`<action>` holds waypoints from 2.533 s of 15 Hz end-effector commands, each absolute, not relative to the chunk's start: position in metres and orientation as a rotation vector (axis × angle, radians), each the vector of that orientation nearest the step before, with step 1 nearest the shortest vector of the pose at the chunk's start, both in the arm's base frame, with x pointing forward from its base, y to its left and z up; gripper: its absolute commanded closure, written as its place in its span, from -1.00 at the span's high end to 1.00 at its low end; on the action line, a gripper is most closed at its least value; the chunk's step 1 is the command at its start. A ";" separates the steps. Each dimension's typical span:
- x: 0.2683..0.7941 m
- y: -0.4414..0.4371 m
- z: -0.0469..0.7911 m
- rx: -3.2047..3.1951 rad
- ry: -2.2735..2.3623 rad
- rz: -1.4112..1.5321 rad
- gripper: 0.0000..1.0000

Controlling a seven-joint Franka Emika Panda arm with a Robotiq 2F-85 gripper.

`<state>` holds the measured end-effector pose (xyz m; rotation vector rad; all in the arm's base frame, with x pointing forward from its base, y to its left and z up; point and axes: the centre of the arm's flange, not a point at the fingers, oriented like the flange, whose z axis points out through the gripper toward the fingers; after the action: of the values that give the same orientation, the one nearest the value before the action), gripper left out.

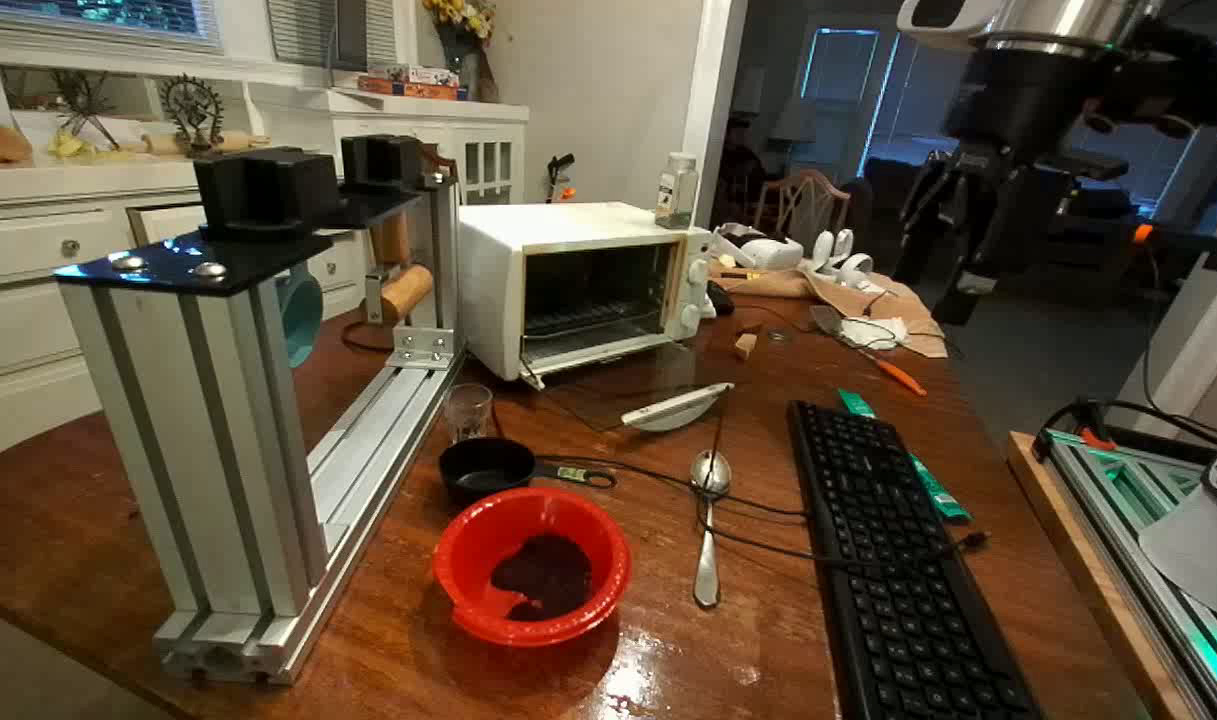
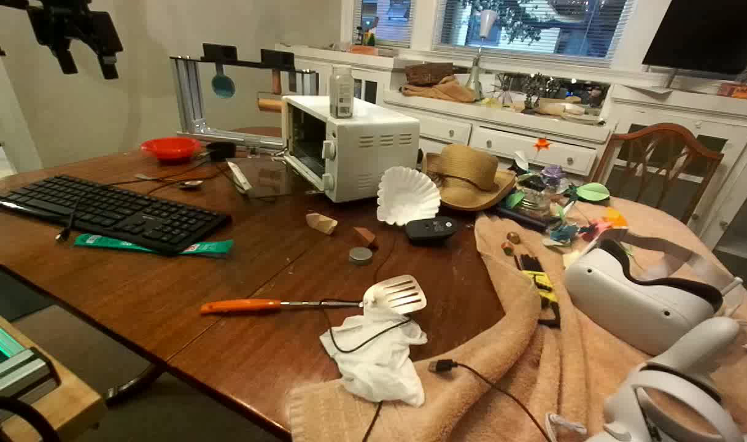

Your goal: Put the jar on the table

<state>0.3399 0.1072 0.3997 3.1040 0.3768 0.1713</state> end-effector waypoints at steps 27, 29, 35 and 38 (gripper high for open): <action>0.402 0.114 0.427 3.137 0.167 0.510 1.00; 0.422 0.104 0.438 3.136 0.006 0.549 1.00; 0.474 0.034 0.448 3.102 -0.423 0.503 1.00; 0.499 -0.005 0.462 3.100 -0.544 0.544 1.00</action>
<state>0.4671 0.0192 0.4509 3.1093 -0.4264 0.5454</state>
